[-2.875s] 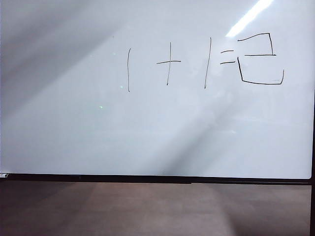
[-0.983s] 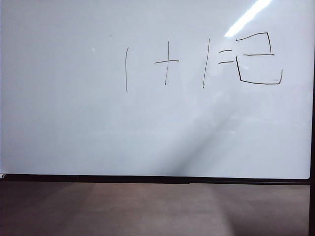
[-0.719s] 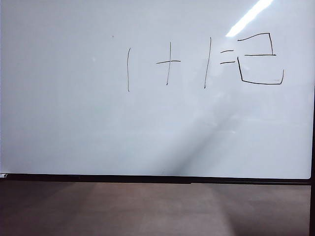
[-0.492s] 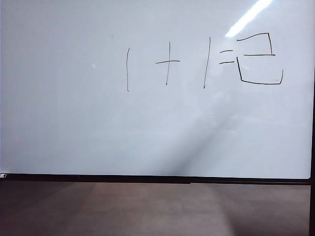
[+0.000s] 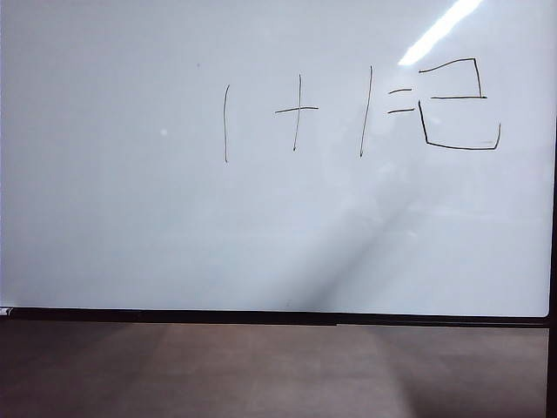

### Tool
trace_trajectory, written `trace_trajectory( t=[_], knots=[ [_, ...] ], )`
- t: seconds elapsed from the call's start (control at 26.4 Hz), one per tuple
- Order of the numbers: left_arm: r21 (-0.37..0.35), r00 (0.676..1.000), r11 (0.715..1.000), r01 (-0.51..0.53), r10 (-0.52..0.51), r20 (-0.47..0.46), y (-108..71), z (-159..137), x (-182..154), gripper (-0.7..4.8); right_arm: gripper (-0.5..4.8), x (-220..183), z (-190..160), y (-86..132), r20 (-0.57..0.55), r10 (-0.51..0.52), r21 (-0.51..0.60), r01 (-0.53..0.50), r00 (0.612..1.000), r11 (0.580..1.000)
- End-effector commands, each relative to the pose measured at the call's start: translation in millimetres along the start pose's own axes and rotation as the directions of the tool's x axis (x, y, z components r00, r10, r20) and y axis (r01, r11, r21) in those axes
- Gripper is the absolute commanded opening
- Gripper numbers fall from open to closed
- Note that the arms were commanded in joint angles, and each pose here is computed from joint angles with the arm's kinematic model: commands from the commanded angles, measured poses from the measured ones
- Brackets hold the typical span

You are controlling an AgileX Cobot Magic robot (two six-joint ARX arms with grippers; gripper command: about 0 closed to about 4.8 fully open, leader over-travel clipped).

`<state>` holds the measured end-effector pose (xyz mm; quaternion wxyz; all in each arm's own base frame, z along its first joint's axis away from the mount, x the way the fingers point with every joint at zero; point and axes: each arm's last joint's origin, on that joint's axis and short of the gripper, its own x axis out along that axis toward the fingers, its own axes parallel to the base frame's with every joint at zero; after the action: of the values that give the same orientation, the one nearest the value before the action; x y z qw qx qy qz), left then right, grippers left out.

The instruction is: Reach to the right to find the marker pen, pick it up, and write the answer to the math problem on the whiteboard.

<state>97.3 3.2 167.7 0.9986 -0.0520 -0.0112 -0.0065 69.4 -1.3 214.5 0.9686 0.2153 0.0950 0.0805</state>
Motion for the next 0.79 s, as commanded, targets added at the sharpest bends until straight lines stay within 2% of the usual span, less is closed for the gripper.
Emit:
trace_trajectory(
  t=[0.04,0.61,0.79],
  knots=[
    [0.005,1.000,1.000,0.000,0.000,0.003,0.0,0.5,0.0,-0.04,-0.01,-1.0,2.8,1.7,0.019,0.010,-0.011,-0.010,1.000,1.000],
    [0.081,1.000,0.997,0.000,-0.001,0.005,0.0,0.7,0.0,-0.04,-0.01,-1.0,2.8,1.7,0.019,0.010,-0.011,-0.010,1.000,1.000],
    [0.081,1.000,0.997,0.001,-0.001,0.005,-0.1,0.7,0.0,-0.04,-0.01,-1.0,2.8,1.7,0.019,0.010,-0.011,-0.010,1.000,1.000]
  ],
)
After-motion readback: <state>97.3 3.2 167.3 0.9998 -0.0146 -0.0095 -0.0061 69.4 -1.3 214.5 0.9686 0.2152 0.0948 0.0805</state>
